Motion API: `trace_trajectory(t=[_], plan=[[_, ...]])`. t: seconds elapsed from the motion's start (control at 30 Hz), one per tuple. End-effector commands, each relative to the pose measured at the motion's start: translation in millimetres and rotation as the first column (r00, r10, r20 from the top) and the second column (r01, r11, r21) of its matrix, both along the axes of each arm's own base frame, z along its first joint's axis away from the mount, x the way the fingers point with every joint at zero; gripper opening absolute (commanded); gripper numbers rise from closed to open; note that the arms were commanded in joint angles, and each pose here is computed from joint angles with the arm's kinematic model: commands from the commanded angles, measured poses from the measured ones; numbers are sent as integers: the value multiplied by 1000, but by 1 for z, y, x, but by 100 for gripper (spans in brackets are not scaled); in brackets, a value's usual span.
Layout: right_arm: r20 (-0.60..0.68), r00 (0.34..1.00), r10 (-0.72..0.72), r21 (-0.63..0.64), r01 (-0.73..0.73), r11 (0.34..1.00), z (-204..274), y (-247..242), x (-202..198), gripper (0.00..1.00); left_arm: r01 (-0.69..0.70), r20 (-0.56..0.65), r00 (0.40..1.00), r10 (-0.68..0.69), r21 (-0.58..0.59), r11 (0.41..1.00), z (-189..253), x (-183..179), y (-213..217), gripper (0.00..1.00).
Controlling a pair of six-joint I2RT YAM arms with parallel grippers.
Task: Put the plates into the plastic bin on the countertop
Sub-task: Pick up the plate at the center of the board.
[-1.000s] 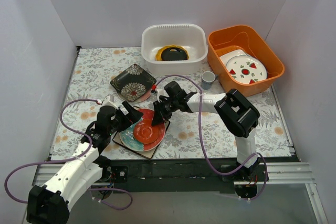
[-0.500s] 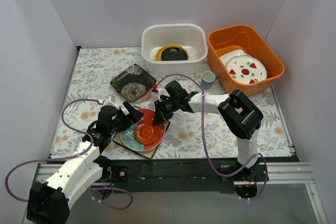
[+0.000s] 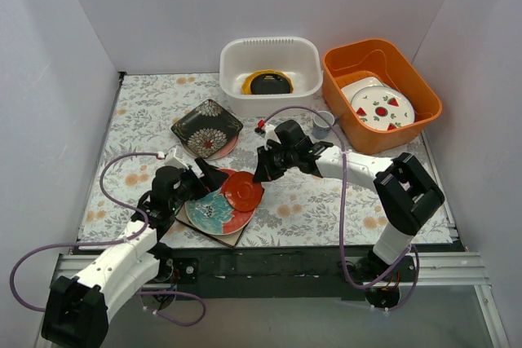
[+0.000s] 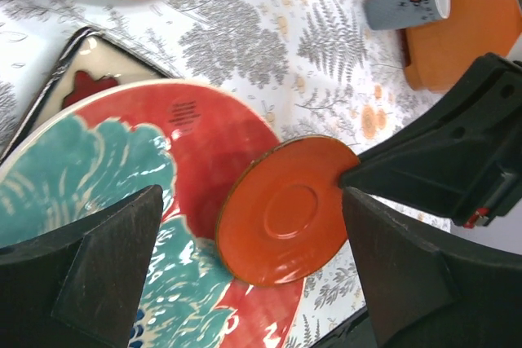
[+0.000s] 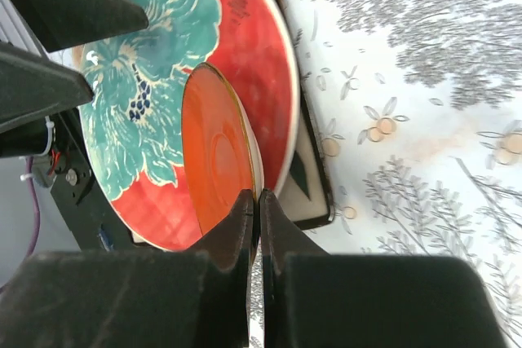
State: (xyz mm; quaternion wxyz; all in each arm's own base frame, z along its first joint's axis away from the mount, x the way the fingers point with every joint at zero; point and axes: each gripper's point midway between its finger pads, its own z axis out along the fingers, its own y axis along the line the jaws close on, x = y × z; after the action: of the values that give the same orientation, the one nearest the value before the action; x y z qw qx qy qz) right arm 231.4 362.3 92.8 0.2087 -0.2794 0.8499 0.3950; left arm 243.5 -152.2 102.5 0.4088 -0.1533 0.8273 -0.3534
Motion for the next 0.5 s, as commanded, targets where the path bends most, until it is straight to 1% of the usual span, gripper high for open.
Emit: trace_trajectory(t=[0.0,0.2,0.23,0.3,0.33,0.4,0.47], plan=[[62,997,-41,43,39,998,23,-9,15,1,84,89,993,-81,-31,996,17,7,-14,91],[63,997,-40,112,33,993,37,-15,21,1,176,86,982,-170,-65,982,14,0,-29,90],[56,998,-23,131,15,991,40,-14,19,1,184,87,980,-178,-69,980,13,-2,-30,90],[54,998,-23,167,14,986,46,-17,25,1,194,110,977,-184,-79,978,19,-4,-31,90],[45,999,0,189,-9,982,50,-16,22,1,195,111,976,-185,-84,977,20,-6,-31,89],[52,999,-6,205,-5,979,55,-19,27,1,192,133,975,-180,-88,977,24,-9,-29,89],[70,998,8,236,-24,971,67,-19,28,1,177,121,979,-165,-92,980,22,-12,-26,89]])
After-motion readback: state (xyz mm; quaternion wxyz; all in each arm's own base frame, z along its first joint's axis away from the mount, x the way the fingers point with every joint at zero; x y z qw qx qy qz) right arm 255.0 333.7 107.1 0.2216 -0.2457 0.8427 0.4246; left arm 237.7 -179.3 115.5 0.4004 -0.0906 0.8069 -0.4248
